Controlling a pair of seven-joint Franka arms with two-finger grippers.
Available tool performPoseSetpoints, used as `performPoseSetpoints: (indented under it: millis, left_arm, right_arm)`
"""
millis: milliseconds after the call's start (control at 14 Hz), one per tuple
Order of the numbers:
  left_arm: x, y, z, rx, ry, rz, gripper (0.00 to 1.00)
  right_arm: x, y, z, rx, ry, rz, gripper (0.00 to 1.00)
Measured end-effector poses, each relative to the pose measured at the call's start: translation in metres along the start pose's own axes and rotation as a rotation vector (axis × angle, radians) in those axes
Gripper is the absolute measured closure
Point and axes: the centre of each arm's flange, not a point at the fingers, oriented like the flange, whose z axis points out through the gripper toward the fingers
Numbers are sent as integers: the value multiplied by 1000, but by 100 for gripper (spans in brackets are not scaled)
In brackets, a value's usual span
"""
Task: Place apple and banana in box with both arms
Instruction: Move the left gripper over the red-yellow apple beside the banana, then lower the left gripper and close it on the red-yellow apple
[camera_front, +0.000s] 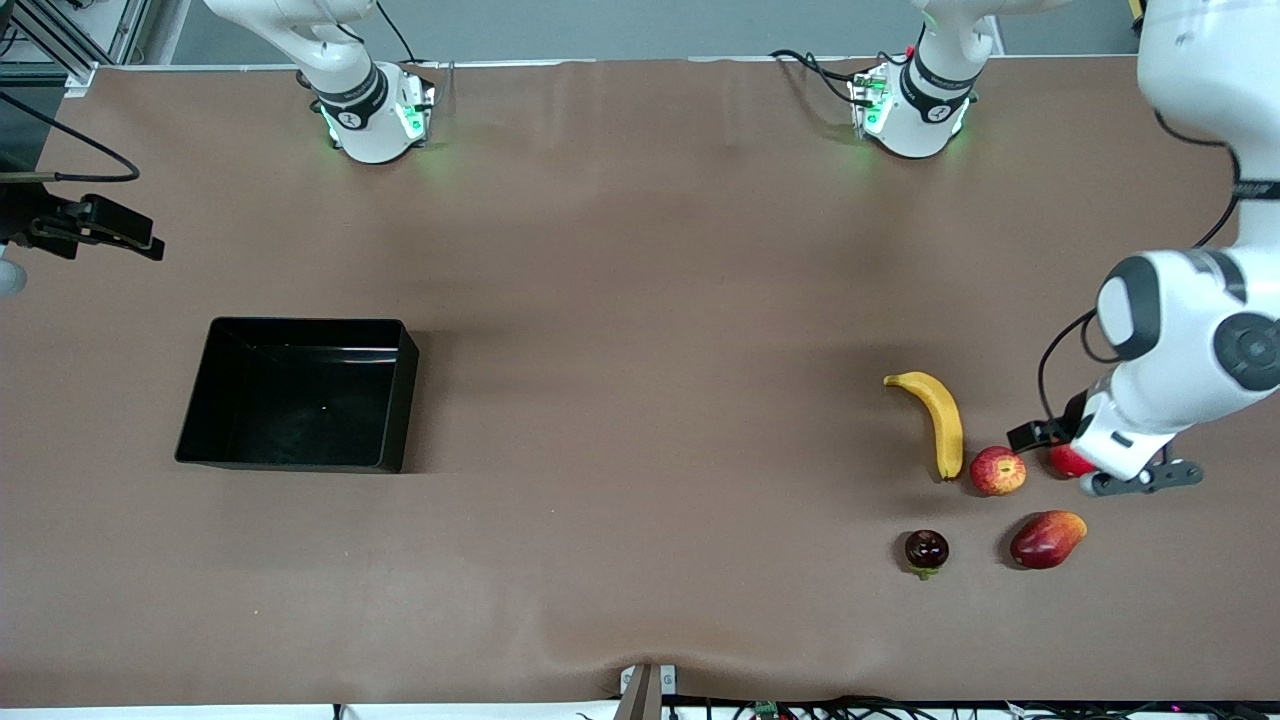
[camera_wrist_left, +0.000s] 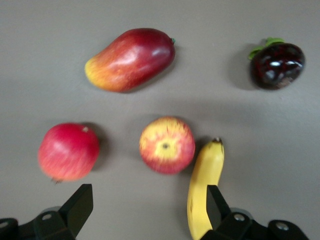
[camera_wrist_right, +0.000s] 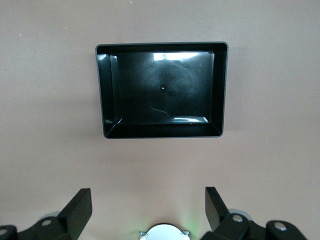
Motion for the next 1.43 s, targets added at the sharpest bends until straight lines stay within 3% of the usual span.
performPoseSetpoints:
  millis: [860, 1433]
  left_arm:
    - [17, 9, 84, -11, 1, 4, 0]
    - [13, 11, 98, -11, -16, 7, 0]
  right_arm:
    - [0, 1, 0, -2, -1, 3, 0]
    - [0, 3, -2, -2, 4, 5, 0]
